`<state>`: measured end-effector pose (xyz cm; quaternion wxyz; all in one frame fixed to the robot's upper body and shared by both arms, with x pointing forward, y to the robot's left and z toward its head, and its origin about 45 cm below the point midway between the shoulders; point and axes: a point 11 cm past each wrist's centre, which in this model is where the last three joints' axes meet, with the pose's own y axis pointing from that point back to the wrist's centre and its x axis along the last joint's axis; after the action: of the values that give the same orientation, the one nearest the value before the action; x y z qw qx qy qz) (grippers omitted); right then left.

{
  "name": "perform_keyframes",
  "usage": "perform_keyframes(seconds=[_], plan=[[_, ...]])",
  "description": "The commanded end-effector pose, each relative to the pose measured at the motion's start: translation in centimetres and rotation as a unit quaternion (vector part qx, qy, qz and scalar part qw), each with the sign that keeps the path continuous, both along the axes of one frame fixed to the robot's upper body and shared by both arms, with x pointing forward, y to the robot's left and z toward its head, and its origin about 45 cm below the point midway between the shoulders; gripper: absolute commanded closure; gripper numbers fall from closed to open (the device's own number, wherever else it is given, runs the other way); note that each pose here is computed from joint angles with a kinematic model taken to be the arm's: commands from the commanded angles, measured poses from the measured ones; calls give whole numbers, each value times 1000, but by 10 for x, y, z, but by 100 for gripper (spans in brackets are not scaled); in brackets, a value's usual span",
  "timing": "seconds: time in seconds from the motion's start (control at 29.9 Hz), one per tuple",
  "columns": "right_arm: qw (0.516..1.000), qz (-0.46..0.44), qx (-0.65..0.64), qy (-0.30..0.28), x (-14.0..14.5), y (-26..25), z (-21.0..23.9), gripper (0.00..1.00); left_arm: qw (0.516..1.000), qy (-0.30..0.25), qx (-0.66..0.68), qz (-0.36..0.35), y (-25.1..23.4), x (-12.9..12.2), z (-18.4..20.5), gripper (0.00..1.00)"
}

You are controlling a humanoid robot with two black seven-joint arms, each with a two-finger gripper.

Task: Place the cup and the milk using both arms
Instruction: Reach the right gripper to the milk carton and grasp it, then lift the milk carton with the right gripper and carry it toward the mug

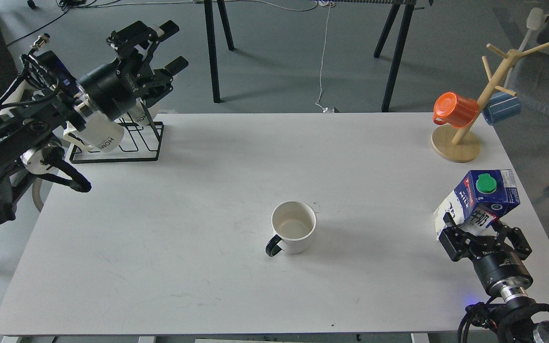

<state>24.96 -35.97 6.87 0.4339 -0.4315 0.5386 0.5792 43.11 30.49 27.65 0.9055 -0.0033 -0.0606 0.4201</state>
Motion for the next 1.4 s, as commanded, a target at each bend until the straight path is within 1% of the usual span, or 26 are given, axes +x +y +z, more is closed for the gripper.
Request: perform_keyframes(seconds=[0.0, 0.13, 0.17, 0.2, 0.23, 0.27, 0.3, 0.4, 0.5, 0.63, 0.74, 0.94, 1.07, 1.14, 1.2, 1.37], plan=[[1000, -1, 6, -2, 6, 7, -2, 1, 1000, 3, 1, 2, 3, -2, -3, 19], [1000, 0, 10, -3, 10, 13, -4, 5, 1000, 9, 2, 5, 5, -4, -8, 19], [1000, 0, 10, -3, 10, 13, -5, 9, 1000, 9, 2, 5, 5, -4, -8, 19], [1000, 1, 10, -3, 10, 13, -5, 16, 1000, 10, 2, 6, 6, -4, -9, 19], [1000, 1, 8, -4, 11, 13, -4, 26, 1000, 11, 3, 6, 6, -4, -9, 19], [1000, -5, 8, -6, 12, 11, -3, 43, 1000, 12, 3, 6, 7, -5, -11, 19], [1000, -12, 8, -6, 11, 10, -3, 54, 1000, 15, 2, 7, 7, -6, -13, 19], [1000, -22, 6, -6, 12, 9, -4, 71, 1000, 18, 2, 8, 8, -8, -16, 19], [1000, -25, 5, -7, 13, 8, -3, 79, 1000, 21, 3, 9, 9, -9, -19, 19], [1000, -21, 10, -14, 15, 13, 2, 80, 1000, 26, 3, 10, 10, -11, -23, 18], [999, -5, 21, -38, 23, 23, 18, 81, 1000, 27, 3, 11, 11, -11, -24, 18], [990, 62, -32, -119, 65, 28, 80, 81, 1000, 29, 3, 10, 10, -12, -25, 18], [983, 116, -29, -138, 80, 64, 95, 81, 1000, 29, 0, 7, 5, -12, -27, 18], [981, 137, -25, -132, 78, 83, 89, 81, 999, 31, 0, 4, 3, -12, -29, 18], [983, 138, -11, -122, 72, 96, 80, 81, 999, 32, 1, 3, 3, -13, -29, 18], [982, 149, 49, -106, 47, 157, 54, 80, 999, 38, 8, 4, 6, -16, -35, 18]])
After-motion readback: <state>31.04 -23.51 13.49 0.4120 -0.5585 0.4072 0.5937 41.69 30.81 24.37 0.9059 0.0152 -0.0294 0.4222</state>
